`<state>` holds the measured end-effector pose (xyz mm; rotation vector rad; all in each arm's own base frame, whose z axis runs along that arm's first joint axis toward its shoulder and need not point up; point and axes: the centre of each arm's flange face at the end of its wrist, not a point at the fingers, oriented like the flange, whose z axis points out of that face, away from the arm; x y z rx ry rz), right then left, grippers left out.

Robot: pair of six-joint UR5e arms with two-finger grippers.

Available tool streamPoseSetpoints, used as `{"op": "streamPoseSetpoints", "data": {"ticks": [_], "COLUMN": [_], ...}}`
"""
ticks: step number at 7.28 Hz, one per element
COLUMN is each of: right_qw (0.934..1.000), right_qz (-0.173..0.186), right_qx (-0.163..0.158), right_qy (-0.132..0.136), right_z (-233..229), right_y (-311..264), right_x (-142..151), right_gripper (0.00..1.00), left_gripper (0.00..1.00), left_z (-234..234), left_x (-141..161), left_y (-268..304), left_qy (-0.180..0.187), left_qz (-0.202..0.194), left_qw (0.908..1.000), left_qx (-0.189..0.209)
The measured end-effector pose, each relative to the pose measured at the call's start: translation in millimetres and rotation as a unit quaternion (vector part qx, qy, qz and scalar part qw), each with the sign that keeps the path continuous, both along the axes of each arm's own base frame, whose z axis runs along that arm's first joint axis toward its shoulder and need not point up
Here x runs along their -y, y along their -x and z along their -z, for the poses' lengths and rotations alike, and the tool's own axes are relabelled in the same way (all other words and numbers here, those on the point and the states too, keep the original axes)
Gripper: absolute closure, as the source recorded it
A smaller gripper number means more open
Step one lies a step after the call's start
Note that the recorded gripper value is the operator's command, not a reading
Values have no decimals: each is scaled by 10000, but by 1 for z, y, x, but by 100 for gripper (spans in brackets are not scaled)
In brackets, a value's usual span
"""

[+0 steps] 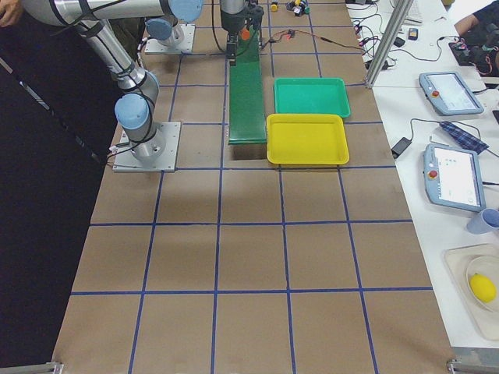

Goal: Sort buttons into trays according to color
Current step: 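Carry the battery onto the green conveyor and open the left gripper, then move the left gripper to the small orange cylinder and grasp it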

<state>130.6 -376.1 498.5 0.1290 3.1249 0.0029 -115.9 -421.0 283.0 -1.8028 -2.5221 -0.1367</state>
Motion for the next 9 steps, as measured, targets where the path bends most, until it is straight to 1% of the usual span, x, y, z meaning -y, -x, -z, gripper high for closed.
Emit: {"op": "streamPoseSetpoints", "data": {"ticks": [1, 2, 3, 4, 5, 6, 7, 9], "right_qw": [10000, 10000, 10000, 10000, 10000, 10000, 10000, 10000], "right_qz": [-1, 0, 1, 1, 0, -1, -4, -5], "right_qx": [1, 3, 1, 0, 0, -1, -1, -1], "right_qy": [-3, -5, -7, -7, -9, -7, -7, -15], "right_z": [1, 1, 1, 2, 2, 2, 2, 2], "right_y": [0, 0, 0, 0, 0, 0, 0, 0], "right_x": [-1, -1, -1, -1, -1, -1, -1, -2], "right_gripper": [0, 0, 0, 0, 0, 0, 0, 0], "left_gripper": [0, 0, 0, 0, 0, 0, 0, 0], "left_z": [-12, -20, -26, -28, -26, -23, -15, 12], "left_x": [0, 1, 7, 11, 10, 5, -2, -21], "left_y": [-4, -13, -40, -85, -132, -174, -215, -274], "left_qy": [79, 105, 136, 103, 15, -57, -133, -167], "left_qz": [80, 60, -60, -298, -532, -627, -673, -585], "left_qw": [9999, 9999, 9999, 9995, 9985, 9979, 9973, 9975], "left_qx": [-19, -23, -36, -65, -116, -179, -261, -369]}}
